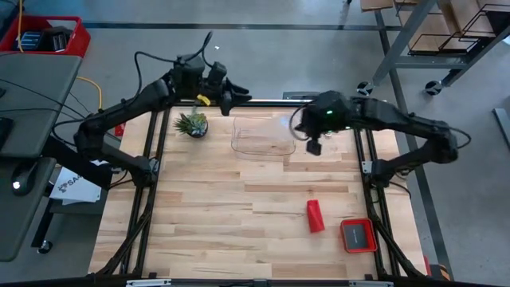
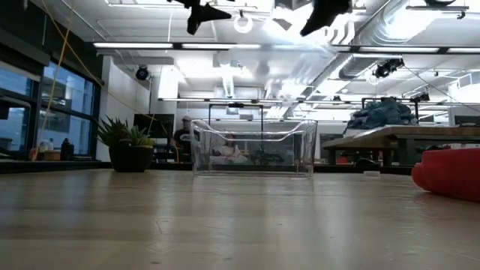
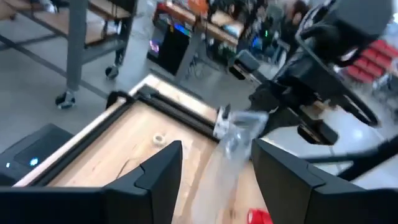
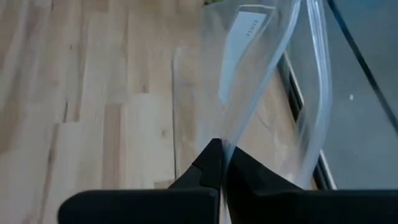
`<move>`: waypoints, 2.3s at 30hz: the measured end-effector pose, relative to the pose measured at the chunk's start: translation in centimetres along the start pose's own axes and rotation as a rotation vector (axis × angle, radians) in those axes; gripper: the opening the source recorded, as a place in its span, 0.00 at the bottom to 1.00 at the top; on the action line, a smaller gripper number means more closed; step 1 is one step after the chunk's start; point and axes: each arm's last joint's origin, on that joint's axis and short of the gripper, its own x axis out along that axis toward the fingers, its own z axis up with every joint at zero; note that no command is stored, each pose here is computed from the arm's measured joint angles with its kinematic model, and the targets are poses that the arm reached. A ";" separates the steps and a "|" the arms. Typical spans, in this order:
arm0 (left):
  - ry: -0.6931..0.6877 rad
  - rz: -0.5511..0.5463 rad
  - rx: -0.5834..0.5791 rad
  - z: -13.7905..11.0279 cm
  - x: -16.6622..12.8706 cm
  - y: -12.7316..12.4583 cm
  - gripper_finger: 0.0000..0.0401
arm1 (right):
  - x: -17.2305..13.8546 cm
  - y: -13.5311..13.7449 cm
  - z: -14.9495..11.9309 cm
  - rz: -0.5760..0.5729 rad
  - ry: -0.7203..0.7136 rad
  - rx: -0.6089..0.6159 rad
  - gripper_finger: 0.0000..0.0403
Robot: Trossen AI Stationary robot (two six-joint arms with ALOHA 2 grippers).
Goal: Roll bandage
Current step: Open the transparent zip bag
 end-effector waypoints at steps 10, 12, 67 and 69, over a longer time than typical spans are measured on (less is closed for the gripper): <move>0.172 0.009 0.103 0.9 1.0 -0.3 0.53 | 8.5 1.8 3.4 -0.076 0.207 -0.293 0.00; 0.218 0.037 0.140 0.3 1.6 -0.3 0.53 | 10.0 1.9 3.5 -0.065 0.242 -0.314 0.00; 0.510 0.282 -0.158 -4.8 6.9 2.0 0.53 | 11.3 0.4 6.5 -0.246 0.307 -0.667 0.00; 0.527 0.304 -0.142 -5.0 6.8 2.1 0.53 | 11.3 0.4 6.5 -0.246 0.307 -0.667 0.00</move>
